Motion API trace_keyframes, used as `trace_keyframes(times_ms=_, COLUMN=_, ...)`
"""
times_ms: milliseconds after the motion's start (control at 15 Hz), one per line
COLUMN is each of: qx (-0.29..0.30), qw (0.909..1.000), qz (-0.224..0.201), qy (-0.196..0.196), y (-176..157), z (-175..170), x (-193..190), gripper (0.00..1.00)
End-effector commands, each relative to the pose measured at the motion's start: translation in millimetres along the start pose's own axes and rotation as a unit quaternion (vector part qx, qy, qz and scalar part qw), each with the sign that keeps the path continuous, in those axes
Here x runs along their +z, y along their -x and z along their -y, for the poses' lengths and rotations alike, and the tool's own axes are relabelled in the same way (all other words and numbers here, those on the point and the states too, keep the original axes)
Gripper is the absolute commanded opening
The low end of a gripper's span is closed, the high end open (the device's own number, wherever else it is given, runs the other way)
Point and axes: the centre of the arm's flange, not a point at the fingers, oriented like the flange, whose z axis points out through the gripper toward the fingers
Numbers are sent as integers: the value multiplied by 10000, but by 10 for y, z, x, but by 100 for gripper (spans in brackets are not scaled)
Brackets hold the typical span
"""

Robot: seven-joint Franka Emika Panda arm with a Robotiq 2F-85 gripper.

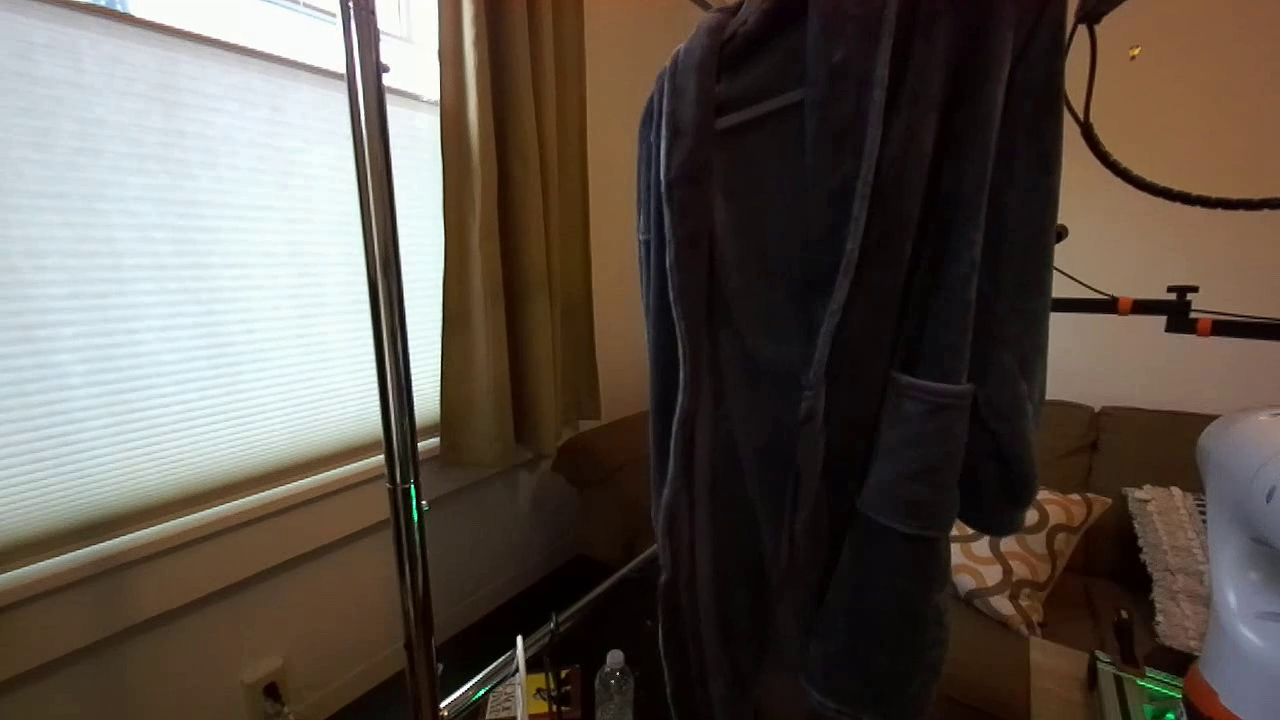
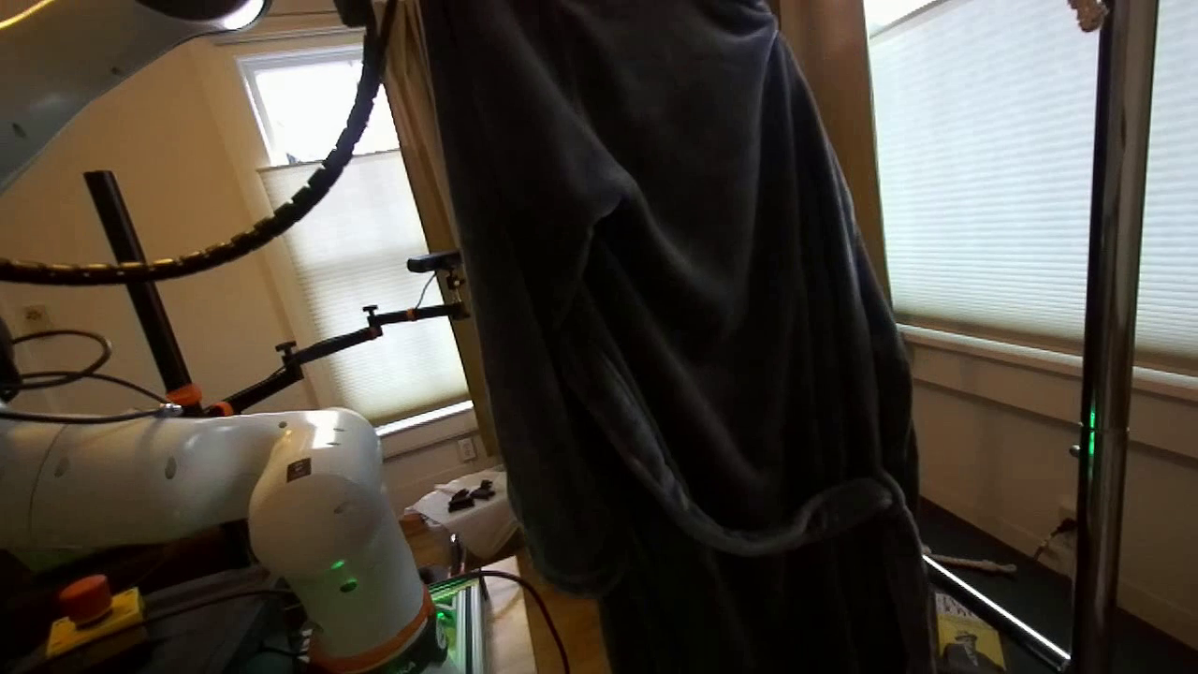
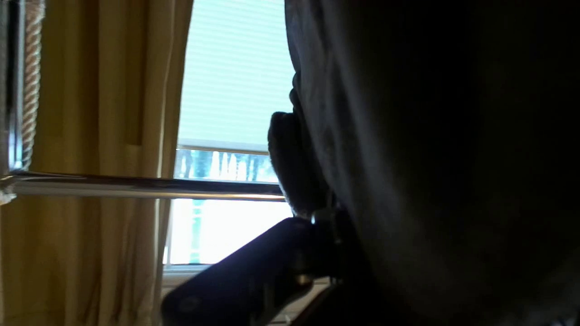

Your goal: Pick up the gray robe and move it forward on the top rail

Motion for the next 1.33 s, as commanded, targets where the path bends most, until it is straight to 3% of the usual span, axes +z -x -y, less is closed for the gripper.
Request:
trace_keyframes(times_ms=0, qx=-237, qw=9955, qz=-320, qy=-858, y=251, z=489, x=-5, gripper=2)
trace_keyframes(times_ms=200, qx=-133, qw=9902, qz=-440, qy=-1316, y=297, z=865, x=251, gripper=2)
trace_keyframes(times_ms=267, qx=-284, qw=9940, qz=19, qy=-1052, y=328, z=685, x=240, gripper=2)
trace_keyframes(times_ms=333, qx=-319, qw=9933, qz=82, qy=-1111, y=375, z=757, x=307, gripper=8)
trace_keyframes(times_ms=533, qx=-266, qw=9944, qz=315, qy=-976, y=408, z=809, x=512, gripper=2)
trace_keyframes(times_ms=867, qx=-421, qw=9959, qz=129, qy=-785, y=153, z=1207, x=892, gripper=2)
trace_keyframes(times_ms=1267, qx=-330, qw=9983, qz=-135, qy=-460, y=-221, z=1574, x=995, gripper=2)
